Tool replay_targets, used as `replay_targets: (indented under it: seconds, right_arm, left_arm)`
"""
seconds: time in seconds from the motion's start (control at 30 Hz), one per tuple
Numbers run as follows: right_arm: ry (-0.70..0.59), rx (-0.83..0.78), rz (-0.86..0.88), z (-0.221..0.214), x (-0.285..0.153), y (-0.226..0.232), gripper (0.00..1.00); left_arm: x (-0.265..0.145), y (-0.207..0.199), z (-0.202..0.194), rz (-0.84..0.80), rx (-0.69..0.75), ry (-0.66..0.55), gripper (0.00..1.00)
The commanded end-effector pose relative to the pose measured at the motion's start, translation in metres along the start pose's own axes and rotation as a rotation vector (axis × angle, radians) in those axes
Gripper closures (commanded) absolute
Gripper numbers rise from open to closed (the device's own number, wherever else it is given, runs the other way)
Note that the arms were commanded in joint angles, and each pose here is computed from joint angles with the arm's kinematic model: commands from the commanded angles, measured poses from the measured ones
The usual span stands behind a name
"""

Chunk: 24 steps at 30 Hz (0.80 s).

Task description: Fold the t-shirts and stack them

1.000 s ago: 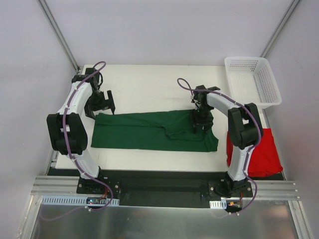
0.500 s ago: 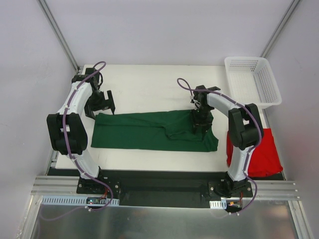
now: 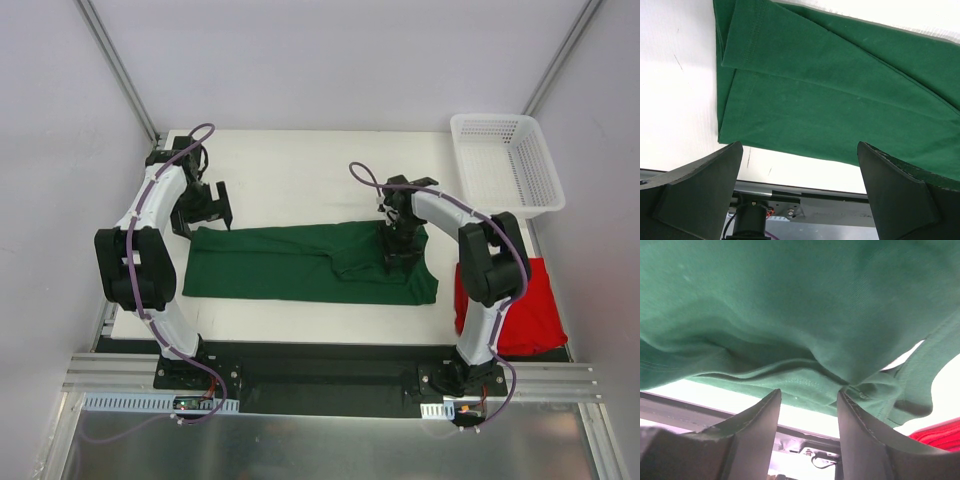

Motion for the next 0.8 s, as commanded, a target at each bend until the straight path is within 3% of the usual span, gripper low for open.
replay_targets:
  seconds: [0.0, 0.63, 0.77]
  right_arm:
    - [-0.010, 0.003, 0.013, -0.013, -0.009, 0.006, 0.50]
    - [-0.013, 0.010, -0.037, -0.013, -0.010, -0.006, 0.44]
    - [-0.010, 0.010, -0.020, -0.013, -0.006, -0.005, 0.52]
  left_arm:
    - [-0.009, -0.003, -0.004, -0.007, 0.002, -0.016, 0.01]
    - [-0.012, -0.002, -0.007, -0.010, 0.002, -0.021, 0.01]
    - [-0.012, -0.001, -0.008, -0.008, 0.004, -0.024, 0.01]
Point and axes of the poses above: each gripper's point midway between its finger pads, its own x axis out along the fingers, its own y axis along the line the jaws close on, z = x × y, the point moved 9 cm from there along -x, back along the fingers, and after that the axes turned 6 degrees about -x, right-handed, at the moved point
